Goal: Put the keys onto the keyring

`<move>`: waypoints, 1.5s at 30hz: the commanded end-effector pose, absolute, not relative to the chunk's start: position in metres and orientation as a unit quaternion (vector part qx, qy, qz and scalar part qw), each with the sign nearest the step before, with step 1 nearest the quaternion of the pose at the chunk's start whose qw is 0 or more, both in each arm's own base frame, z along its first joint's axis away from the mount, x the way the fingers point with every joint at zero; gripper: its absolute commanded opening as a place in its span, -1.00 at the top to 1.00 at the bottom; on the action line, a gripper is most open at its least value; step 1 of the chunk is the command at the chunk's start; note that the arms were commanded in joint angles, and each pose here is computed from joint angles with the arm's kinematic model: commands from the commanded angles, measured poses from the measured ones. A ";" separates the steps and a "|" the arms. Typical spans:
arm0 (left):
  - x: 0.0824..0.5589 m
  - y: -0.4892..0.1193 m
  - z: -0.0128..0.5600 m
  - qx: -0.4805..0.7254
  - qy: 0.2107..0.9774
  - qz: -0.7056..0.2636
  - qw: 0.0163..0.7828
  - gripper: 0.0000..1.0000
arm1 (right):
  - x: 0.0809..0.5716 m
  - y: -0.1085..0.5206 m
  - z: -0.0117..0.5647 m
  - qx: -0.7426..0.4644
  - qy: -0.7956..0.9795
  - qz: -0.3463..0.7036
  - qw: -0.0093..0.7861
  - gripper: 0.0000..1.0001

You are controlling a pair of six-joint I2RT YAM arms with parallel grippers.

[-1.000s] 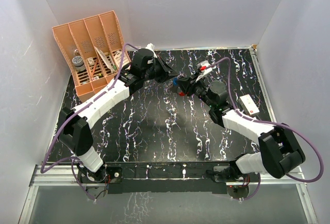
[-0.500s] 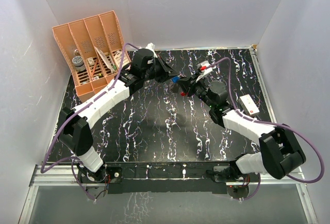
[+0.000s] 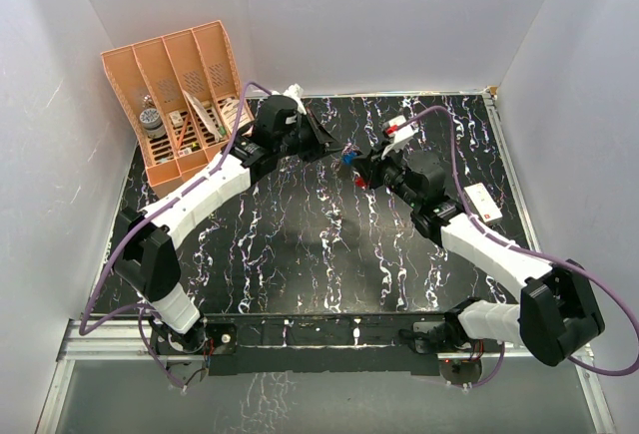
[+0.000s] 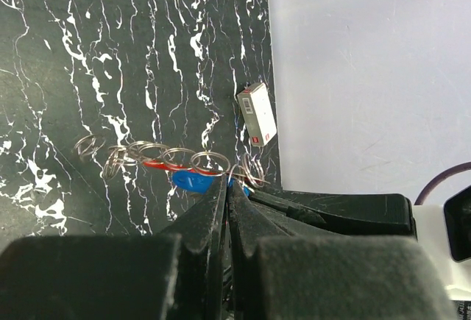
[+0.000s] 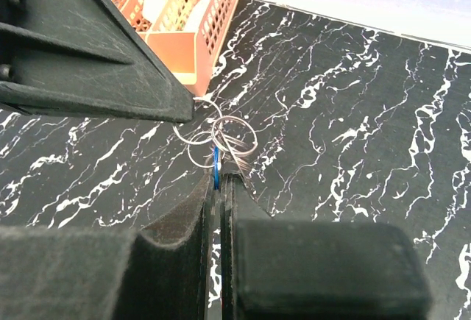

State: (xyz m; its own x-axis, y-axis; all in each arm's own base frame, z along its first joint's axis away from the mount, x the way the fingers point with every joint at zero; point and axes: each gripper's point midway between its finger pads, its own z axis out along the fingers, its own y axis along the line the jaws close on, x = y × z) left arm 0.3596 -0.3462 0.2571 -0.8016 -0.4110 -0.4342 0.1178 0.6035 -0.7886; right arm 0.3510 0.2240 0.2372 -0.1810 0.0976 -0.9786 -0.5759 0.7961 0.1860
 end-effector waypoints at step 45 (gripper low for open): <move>0.334 -0.367 0.272 0.076 0.765 -0.582 0.266 1.00 | 0.361 0.209 0.333 -0.174 0.659 0.239 0.692 1.00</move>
State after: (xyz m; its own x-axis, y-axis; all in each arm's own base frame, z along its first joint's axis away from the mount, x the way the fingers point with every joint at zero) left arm 0.3399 -0.3630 0.2637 -0.8430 -0.2273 -0.4876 0.3971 0.3486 -0.8490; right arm 0.3615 0.2108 0.2624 -0.1557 0.0257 -0.9875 -0.5423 0.8333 0.1072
